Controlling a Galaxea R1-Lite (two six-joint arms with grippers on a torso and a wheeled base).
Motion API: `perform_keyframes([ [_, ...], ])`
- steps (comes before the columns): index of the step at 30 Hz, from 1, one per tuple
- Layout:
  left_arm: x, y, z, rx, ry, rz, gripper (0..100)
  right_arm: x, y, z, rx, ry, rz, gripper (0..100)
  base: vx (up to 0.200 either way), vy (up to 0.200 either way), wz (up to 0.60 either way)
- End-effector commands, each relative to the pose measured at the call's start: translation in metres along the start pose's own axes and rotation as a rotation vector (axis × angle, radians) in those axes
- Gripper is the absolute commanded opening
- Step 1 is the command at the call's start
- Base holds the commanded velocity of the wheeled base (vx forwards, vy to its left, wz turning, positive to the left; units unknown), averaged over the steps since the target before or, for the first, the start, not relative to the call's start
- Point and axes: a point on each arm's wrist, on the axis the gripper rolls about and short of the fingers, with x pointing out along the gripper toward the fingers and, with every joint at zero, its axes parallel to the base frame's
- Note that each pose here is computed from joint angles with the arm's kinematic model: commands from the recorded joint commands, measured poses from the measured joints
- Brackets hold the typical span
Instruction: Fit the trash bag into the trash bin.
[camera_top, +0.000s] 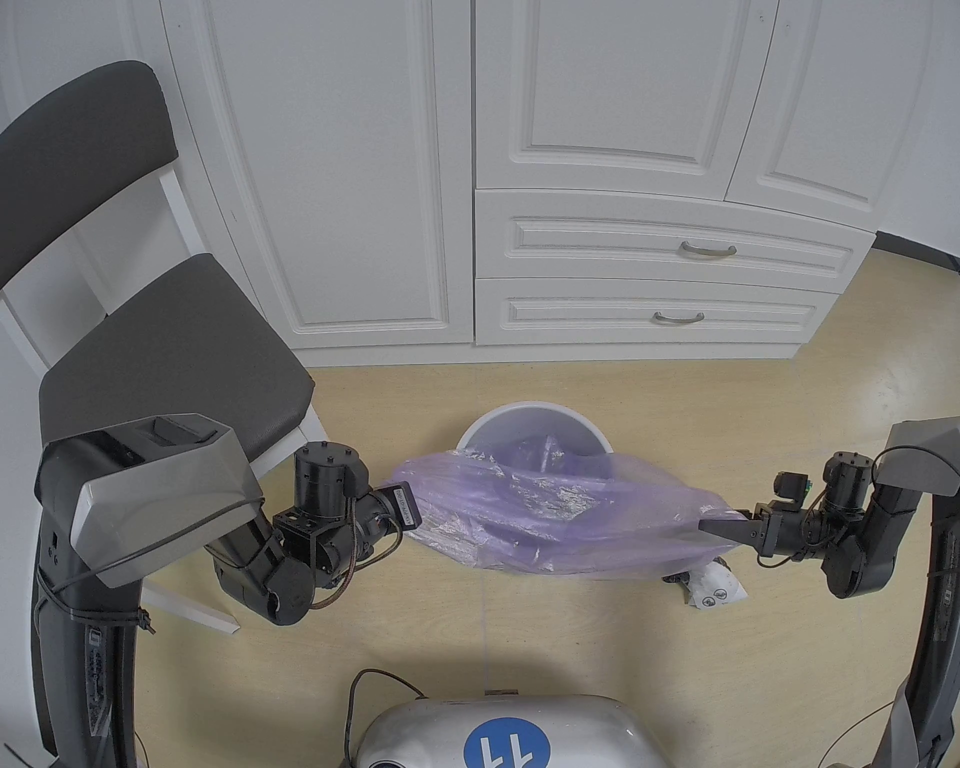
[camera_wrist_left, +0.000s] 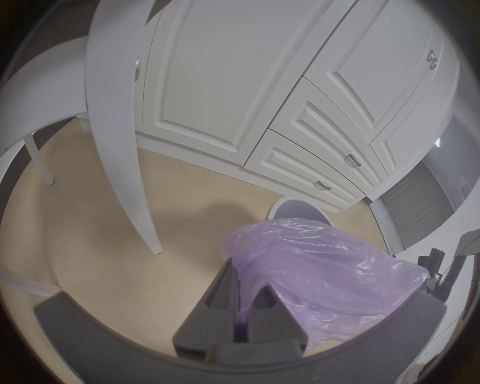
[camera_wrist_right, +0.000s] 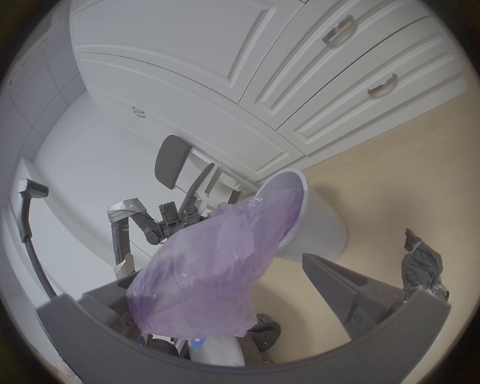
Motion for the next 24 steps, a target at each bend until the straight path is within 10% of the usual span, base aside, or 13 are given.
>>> perform_keyframes([
  [1, 0.003, 0.014, 0.004, -0.01, -0.009, 0.033, 0, -0.019, -0.008, -0.022, 0.075, -0.01, 0.01, 100, 0.0, 0.0, 0.0],
  [11, 0.003, 0.022, 0.01, -0.016, -0.022, 0.05, 0, -0.037, -0.014, -0.021, 0.141, -0.029, 0.004, 100, 0.0, 0.0, 0.0],
  [24, -0.013, 0.0, 0.021, -0.008, -0.047, -0.002, 0, -0.017, 0.033, 0.027, -0.003, -0.087, -0.048, 100, 0.0, 0.0, 0.0],
])
